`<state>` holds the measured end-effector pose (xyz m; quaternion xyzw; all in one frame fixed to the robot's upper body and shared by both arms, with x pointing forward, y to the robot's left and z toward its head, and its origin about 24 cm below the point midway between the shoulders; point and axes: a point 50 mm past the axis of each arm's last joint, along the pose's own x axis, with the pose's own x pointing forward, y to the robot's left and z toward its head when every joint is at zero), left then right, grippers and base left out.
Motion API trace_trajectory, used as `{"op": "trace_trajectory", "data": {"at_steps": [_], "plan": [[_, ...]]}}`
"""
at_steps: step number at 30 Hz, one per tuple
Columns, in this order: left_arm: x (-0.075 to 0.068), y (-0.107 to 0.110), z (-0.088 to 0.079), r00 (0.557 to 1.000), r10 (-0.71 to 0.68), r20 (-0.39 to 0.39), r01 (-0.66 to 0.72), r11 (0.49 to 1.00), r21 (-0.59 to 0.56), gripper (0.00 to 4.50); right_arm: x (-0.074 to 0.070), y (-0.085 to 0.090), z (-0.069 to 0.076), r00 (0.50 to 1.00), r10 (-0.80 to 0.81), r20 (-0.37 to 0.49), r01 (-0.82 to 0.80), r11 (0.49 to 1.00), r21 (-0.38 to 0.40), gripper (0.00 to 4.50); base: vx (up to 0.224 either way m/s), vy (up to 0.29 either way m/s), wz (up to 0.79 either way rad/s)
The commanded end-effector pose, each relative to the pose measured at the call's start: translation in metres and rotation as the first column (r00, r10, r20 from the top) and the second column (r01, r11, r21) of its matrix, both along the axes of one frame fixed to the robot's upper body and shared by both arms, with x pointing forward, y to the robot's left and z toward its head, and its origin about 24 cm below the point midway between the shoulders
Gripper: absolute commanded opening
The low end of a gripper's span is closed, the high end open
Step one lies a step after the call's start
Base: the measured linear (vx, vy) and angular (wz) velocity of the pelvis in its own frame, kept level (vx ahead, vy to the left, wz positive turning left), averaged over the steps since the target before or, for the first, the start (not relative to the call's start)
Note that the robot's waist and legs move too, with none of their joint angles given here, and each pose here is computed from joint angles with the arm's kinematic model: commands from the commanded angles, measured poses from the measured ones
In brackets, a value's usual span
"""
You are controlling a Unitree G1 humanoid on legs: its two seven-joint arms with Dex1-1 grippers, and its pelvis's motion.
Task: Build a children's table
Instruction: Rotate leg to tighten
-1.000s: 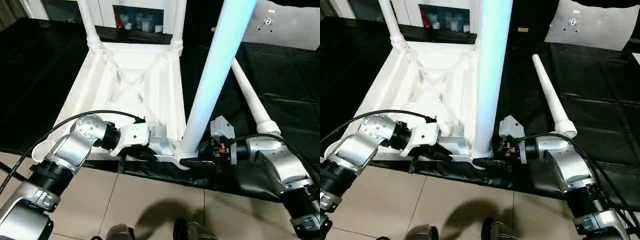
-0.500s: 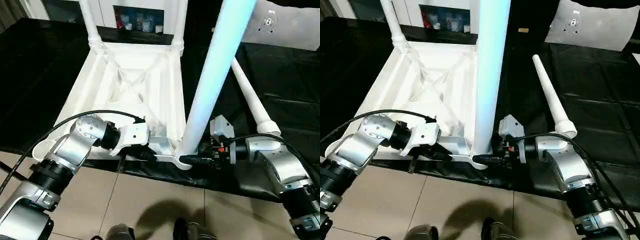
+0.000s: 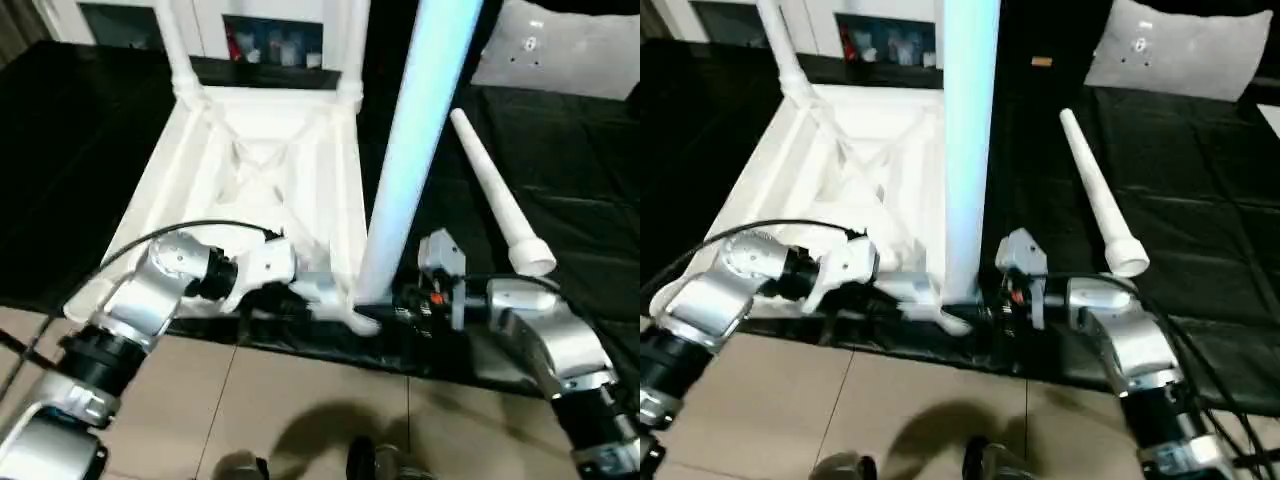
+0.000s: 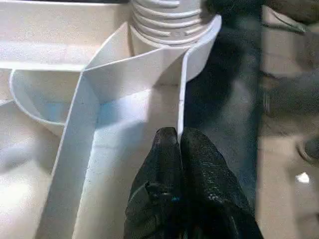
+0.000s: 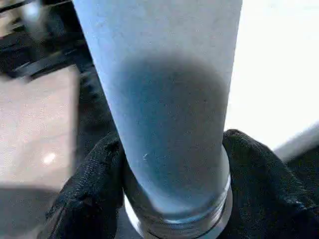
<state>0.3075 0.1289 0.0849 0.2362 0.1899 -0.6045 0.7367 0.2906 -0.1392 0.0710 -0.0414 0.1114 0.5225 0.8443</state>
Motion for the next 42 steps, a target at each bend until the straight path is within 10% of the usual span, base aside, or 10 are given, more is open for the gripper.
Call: {"op": "trace_trajectory", "data": {"at_steps": [1, 12, 21, 28, 33, 42], "plan": [[0.003, -0.029, 0.014, 0.993, 0.091, 0.070, -0.082, 0.990, -0.118, 0.00, 0.003, 0.022, -0.009, 0.992, -0.116, -0.044, 0.118, 0.992, 0.041, 2.66, 0.000, 0.000, 0.00], [0.013, -0.086, 0.025, 0.912, 0.382, 0.148, -0.340, 0.907, -0.249, 0.00, 0.028, 0.069, -0.008, 0.843, -0.523, -0.125, 0.537, 0.830, 0.151, 3.01, 0.000, 0.000, 0.00], [0.011, -0.060, 0.014, 0.936, 0.302, 0.181, -0.278, 0.949, -0.147, 0.00, 0.025, 0.042, -0.010, 0.835, -0.542, -0.092, 0.549, 0.819, 0.164, 3.86, 0.000, 0.000, 0.00], [0.007, -0.033, 0.007, 0.969, 0.164, 0.185, -0.152, 0.985, -0.078, 0.00, 0.014, 0.008, 0.003, 0.923, -0.384, 0.002, 0.377, 0.908, 0.183, 4.42, 0.000, 0.000, 0.00], [-0.004, -0.021, 0.003, 0.987, -0.049, 0.156, 0.049, 0.999, 0.003, 0.00, 0.003, -0.012, 0.009, 0.989, -0.134, 0.062, 0.131, 0.990, 0.057, 4.42, 0.000, 0.000, 0.00], [-0.010, -0.011, 0.003, 0.975, -0.199, 0.102, 0.194, 0.979, 0.059, 0.00, 0.000, -0.019, 0.013, 0.995, 0.080, 0.066, -0.075, 0.994, -0.082, 4.42, 0.000, 0.000, 0.00]]}}
